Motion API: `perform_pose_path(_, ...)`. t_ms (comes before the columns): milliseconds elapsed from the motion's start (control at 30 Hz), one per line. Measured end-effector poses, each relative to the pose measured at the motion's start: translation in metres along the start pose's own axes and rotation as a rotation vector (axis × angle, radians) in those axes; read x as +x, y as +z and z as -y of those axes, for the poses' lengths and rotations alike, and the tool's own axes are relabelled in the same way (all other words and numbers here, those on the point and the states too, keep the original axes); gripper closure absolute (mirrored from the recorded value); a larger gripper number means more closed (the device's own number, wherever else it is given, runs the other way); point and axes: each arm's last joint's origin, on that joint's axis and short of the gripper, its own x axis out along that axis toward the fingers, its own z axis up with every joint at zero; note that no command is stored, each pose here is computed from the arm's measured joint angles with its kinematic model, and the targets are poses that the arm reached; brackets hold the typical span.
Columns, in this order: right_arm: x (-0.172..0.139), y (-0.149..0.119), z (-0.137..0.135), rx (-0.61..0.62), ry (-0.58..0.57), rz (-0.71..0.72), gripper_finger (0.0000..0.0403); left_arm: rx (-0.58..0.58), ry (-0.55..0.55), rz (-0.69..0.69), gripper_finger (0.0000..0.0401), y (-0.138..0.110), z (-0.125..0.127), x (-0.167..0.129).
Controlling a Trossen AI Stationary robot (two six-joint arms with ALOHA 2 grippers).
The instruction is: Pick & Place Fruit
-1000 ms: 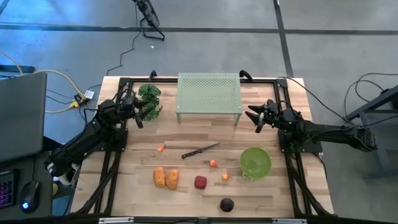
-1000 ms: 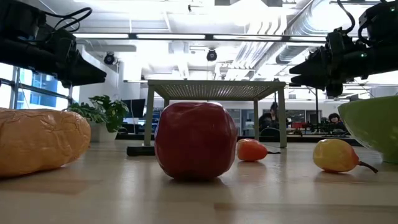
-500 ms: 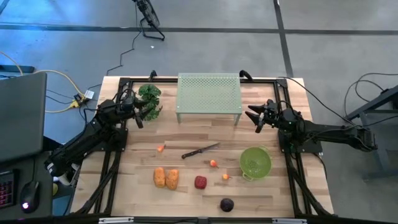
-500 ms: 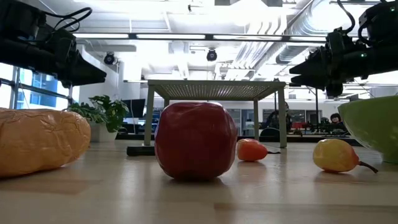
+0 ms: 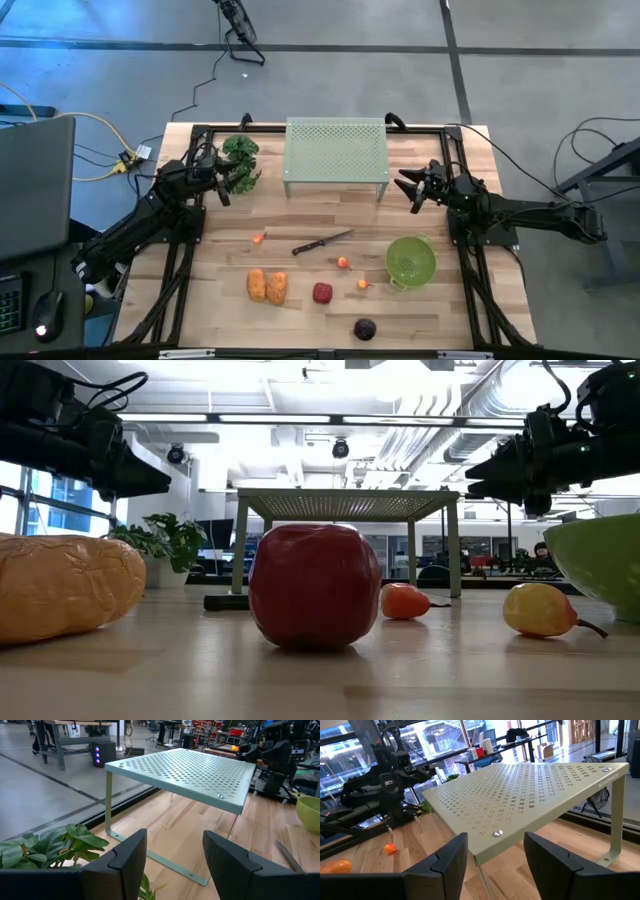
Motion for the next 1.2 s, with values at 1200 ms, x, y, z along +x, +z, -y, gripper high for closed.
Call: perform_pose_path(1200,-0.007,0.036,-0.01,0.074,0.12,0.371,0.0215,-0.221,-0.02,0.055,0.021,0.005,0.001,0.0)
